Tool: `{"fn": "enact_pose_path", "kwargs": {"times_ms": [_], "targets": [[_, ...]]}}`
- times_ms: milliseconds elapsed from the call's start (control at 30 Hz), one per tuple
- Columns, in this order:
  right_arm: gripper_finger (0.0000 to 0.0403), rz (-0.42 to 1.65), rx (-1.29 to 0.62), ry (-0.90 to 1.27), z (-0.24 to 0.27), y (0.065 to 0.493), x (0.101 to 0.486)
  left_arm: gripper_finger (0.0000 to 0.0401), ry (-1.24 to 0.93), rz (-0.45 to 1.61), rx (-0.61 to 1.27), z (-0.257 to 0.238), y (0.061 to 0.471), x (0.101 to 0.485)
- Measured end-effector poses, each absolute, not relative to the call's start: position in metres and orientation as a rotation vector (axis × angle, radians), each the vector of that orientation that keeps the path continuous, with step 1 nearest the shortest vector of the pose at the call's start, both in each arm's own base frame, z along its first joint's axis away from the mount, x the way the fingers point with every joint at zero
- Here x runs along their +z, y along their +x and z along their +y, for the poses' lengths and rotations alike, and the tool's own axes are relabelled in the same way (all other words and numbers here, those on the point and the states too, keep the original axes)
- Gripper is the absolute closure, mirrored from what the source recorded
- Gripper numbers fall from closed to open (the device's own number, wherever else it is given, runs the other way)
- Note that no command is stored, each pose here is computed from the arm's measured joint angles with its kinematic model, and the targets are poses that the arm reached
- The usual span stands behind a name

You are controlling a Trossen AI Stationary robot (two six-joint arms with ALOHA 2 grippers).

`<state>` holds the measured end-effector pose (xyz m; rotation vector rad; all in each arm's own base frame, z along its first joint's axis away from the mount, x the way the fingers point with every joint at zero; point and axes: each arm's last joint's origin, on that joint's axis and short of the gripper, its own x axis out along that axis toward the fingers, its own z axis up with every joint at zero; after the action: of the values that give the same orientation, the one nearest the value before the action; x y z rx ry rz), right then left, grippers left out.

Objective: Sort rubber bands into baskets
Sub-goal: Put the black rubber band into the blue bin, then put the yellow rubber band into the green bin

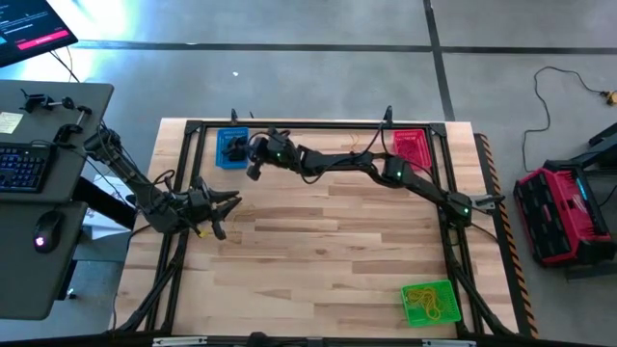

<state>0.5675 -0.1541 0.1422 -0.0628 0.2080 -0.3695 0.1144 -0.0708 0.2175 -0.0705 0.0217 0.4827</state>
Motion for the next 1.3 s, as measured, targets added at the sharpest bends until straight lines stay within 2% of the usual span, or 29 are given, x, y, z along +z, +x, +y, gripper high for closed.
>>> {"fn": "enact_pose_path", "kwargs": {"times_ms": [300,633,900,1000,1300], "targets": [[0.0403,0.249,-0.360,-0.034,-0.155,0.568,0.122,0.0325,-0.070,0.022,0.479,-0.071,0.114,0.217],[0.0403,0.314,-0.353,-0.020,-0.154,0.566,0.117,0.0326,-0.072,0.027,0.449,-0.072,0.115,0.217],[0.0400,0.288,-0.344,-0.020,-0.149,0.568,0.119,0.0326,-0.072,0.027,0.447,-0.072,0.115,0.217],[0.0382,0.287,-0.345,-0.019,-0.150,0.568,0.119,0.0326,-0.072,0.027,0.447,-0.072,0.115,0.217],[0.0286,0.272,-0.349,-0.006,-0.150,0.568,0.121,0.0325,-0.071,0.027,0.447,-0.072,0.115,0.217]]}}
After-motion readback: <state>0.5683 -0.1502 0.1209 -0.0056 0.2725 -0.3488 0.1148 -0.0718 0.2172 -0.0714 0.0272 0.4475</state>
